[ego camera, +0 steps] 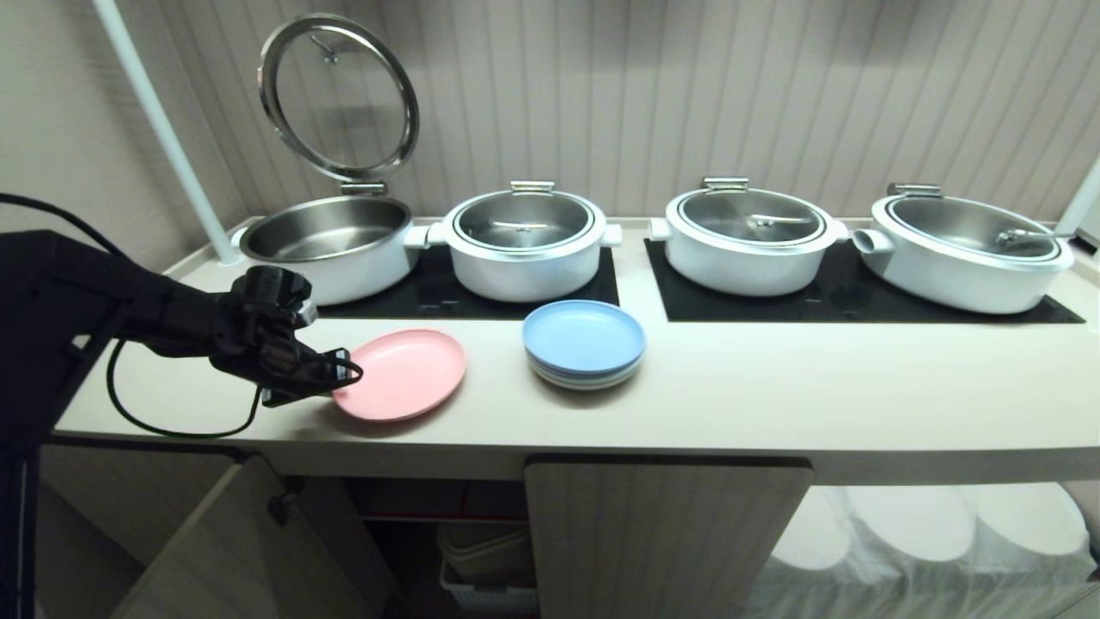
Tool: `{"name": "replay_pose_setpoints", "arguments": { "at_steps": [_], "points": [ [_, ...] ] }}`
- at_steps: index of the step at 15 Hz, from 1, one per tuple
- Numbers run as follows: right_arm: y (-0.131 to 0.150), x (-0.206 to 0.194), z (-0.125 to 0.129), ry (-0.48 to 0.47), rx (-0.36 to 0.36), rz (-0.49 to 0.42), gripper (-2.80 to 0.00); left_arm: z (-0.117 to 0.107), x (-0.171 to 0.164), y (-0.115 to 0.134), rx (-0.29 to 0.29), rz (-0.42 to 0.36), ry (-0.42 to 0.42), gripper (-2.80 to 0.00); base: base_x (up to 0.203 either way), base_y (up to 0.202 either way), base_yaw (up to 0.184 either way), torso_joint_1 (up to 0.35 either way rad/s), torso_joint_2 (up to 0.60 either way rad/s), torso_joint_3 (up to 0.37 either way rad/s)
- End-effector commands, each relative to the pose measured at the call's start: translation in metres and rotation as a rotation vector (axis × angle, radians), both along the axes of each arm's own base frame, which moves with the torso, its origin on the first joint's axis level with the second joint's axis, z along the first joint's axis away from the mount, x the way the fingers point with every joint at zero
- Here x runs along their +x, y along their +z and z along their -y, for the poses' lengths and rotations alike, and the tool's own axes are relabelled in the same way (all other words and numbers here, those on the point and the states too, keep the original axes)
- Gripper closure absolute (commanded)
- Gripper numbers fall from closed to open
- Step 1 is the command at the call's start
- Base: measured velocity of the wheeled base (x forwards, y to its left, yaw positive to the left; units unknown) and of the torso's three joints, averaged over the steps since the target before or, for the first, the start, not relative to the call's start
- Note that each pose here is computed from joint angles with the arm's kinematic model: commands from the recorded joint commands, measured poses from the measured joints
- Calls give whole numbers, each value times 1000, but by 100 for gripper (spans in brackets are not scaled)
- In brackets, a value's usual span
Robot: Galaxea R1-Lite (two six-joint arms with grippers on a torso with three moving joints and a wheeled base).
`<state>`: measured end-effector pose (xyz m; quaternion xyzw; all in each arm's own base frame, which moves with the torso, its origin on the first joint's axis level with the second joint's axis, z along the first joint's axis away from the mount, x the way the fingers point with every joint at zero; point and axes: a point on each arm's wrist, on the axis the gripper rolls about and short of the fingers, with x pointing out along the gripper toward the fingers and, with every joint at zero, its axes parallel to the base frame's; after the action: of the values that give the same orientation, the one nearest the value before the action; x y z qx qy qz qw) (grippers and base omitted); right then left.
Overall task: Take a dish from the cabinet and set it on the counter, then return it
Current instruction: Pick up the plate from the table
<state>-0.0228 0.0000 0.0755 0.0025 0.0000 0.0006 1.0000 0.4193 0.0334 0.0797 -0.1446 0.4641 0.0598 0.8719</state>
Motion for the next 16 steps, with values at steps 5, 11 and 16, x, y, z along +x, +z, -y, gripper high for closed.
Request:
{"name": "replay_pose_setpoints", "arguments": {
  "at_steps": [5,11,16],
  "points": [
    [0,0,0,0,0,0,0,4,-51,16,-66,-23,56,0,0,0,0,0,0,0],
    [0,0,0,0,0,0,0,6,-76,16,-120,2,138,0,0,0,0,0,0,0],
    [0,0,0,0,0,0,0,6,-75,16,-137,8,169,0,0,0,0,0,0,0]
  ]
}}
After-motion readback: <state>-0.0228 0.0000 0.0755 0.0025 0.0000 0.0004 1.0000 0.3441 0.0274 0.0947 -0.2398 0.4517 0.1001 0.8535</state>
